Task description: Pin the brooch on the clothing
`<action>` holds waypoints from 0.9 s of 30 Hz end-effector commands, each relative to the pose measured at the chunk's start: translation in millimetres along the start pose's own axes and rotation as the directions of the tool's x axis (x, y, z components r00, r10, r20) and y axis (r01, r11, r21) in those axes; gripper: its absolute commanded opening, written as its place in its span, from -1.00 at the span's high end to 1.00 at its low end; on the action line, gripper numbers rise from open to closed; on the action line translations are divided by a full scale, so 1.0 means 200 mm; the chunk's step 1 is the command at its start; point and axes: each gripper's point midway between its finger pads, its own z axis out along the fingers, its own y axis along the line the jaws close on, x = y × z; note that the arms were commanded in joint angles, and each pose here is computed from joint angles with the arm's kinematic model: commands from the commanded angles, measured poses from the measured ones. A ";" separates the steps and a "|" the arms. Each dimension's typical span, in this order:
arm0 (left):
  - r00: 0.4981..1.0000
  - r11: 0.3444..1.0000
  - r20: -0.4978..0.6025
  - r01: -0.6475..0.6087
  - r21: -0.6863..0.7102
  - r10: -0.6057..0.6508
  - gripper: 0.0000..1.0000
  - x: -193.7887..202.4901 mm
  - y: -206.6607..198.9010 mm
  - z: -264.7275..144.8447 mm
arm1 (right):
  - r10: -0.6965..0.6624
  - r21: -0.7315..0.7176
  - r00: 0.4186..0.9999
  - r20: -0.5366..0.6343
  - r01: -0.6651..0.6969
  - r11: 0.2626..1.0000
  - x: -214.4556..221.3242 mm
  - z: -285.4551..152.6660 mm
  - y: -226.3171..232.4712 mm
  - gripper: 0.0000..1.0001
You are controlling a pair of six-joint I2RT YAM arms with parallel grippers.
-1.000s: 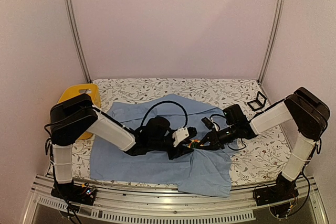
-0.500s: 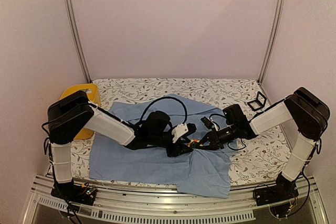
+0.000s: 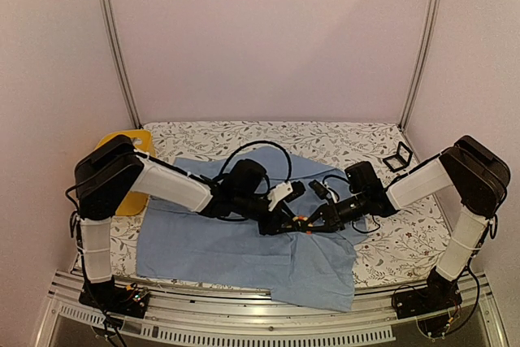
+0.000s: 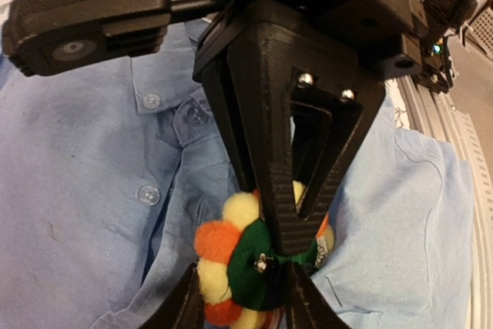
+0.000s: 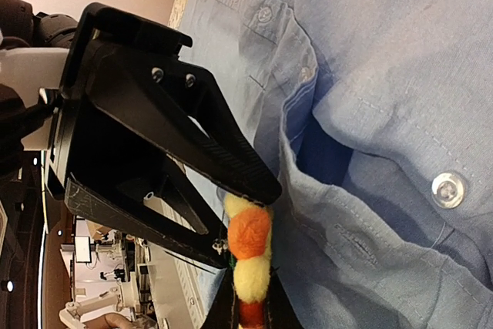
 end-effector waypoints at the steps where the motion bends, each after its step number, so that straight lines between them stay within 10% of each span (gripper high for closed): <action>1: 0.999 0.996 -0.024 0.039 0.085 -0.037 0.46 0.04 -0.03 0.01 | -0.048 -0.043 0.999 -0.010 0.047 0.998 0.02 0.01 0.05 1.00; 14: 0.995 0.973 -0.036 0.097 0.207 -0.092 1.00 0.03 -0.09 -0.01 | -0.063 -0.058 0.998 -0.013 0.063 0.996 0.00 0.01 0.06 1.00; 27: 0.992 0.963 -0.026 0.123 0.239 -0.120 1.00 0.03 -0.07 -0.04 | -0.094 -0.042 0.995 0.019 0.095 0.995 -0.05 -0.01 0.08 0.11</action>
